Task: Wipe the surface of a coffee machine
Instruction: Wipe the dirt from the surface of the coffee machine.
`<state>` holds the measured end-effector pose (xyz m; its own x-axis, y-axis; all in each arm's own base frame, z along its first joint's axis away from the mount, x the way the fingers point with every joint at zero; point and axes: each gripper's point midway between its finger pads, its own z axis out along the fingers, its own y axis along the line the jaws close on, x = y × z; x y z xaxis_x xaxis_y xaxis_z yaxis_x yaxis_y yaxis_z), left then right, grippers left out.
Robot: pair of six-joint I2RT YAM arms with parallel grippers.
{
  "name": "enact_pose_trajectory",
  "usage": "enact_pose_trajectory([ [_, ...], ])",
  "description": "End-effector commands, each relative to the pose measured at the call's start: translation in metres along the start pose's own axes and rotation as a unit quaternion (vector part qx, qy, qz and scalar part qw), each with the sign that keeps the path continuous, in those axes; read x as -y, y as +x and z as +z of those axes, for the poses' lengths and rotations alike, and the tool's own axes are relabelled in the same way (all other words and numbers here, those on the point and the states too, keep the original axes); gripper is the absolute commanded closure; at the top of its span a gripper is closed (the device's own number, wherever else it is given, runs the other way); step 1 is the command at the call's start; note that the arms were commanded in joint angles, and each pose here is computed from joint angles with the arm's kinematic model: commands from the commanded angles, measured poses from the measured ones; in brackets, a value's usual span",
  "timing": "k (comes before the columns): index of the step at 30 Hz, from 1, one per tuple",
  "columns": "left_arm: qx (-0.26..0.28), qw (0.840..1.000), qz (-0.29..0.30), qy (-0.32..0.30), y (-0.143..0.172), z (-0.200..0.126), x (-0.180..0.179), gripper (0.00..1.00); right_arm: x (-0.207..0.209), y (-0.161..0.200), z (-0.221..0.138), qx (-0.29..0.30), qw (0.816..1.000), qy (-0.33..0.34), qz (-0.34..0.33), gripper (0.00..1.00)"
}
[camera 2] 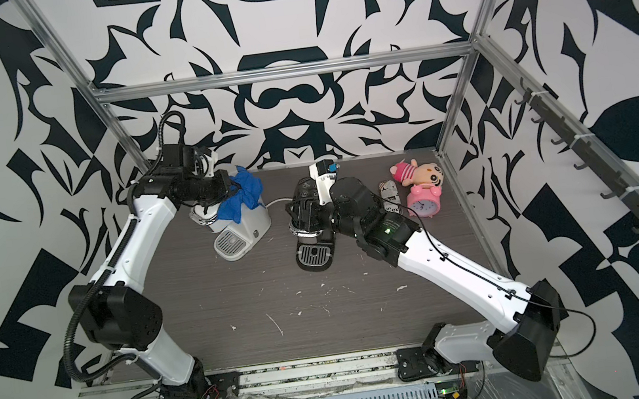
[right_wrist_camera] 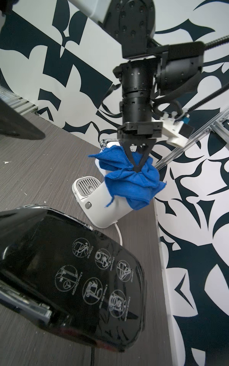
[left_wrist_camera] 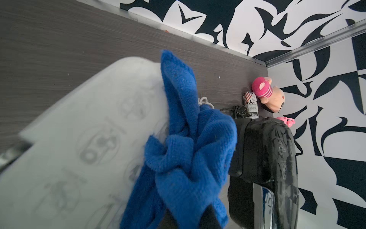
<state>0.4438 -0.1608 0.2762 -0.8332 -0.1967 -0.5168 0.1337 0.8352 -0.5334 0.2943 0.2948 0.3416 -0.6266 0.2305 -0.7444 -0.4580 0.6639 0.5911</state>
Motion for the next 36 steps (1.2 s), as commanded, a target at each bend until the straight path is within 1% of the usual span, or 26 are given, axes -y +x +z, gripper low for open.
enact_pose_trajectory([
  [1, 0.002, 1.000, -0.016, -0.023, -0.010, 0.002, -0.003, 1.00, -0.011, -0.009, -0.017, 0.020, 1.000, -0.016, 0.001, 0.42],
  [4, 0.018, 0.999, -0.018, -0.022, -0.023, 0.003, -0.001, 1.00, -0.008, -0.008, -0.021, 0.023, 1.000, -0.010, 0.001, 0.42],
  [7, 0.018, 0.999, -0.011, -0.048, -0.029, 0.002, -0.011, 1.00, -0.006, -0.007, -0.023, 0.024, 1.000, -0.007, 0.002, 0.41],
  [11, 0.031, 0.998, -0.020, -0.058, -0.031, -0.012, -0.026, 1.00, -0.005, -0.005, -0.025, 0.018, 1.000, -0.005, 0.002, 0.41],
  [14, 0.043, 0.996, -0.042, -0.062, -0.029, -0.028, -0.045, 1.00, -0.003, -0.002, -0.025, 0.017, 1.000, -0.001, 0.004, 0.41],
  [21, 0.047, 0.992, -0.085, -0.086, 0.002, -0.063, -0.091, 1.00, -0.002, 0.002, -0.023, 0.011, 1.000, -0.003, 0.008, 0.41],
  [23, 0.065, 0.990, -0.084, -0.092, 0.006, -0.074, -0.097, 1.00, -0.002, 0.002, -0.022, 0.010, 1.000, -0.004, 0.008, 0.41],
  [26, 0.064, 0.989, -0.086, -0.102, 0.022, -0.082, -0.104, 1.00, -0.003, 0.003, -0.021, 0.008, 1.000, -0.004, 0.009, 0.41],
  [28, 0.060, 0.989, -0.090, -0.101, 0.031, -0.084, -0.105, 1.00, -0.005, 0.003, -0.020, 0.008, 1.000, -0.006, 0.010, 0.42],
  [31, 0.058, 0.990, -0.098, -0.084, 0.041, -0.086, -0.098, 1.00, -0.008, 0.005, -0.017, 0.002, 1.000, -0.011, 0.009, 0.42],
  [34, 0.050, 0.992, -0.103, -0.052, 0.051, -0.082, -0.084, 1.00, -0.011, 0.008, -0.013, -0.002, 1.000, -0.013, 0.008, 0.42],
  [36, 0.044, 0.994, -0.093, -0.041, 0.056, -0.078, -0.072, 1.00, -0.011, 0.009, -0.011, -0.004, 1.000, -0.012, 0.008, 0.42],
])
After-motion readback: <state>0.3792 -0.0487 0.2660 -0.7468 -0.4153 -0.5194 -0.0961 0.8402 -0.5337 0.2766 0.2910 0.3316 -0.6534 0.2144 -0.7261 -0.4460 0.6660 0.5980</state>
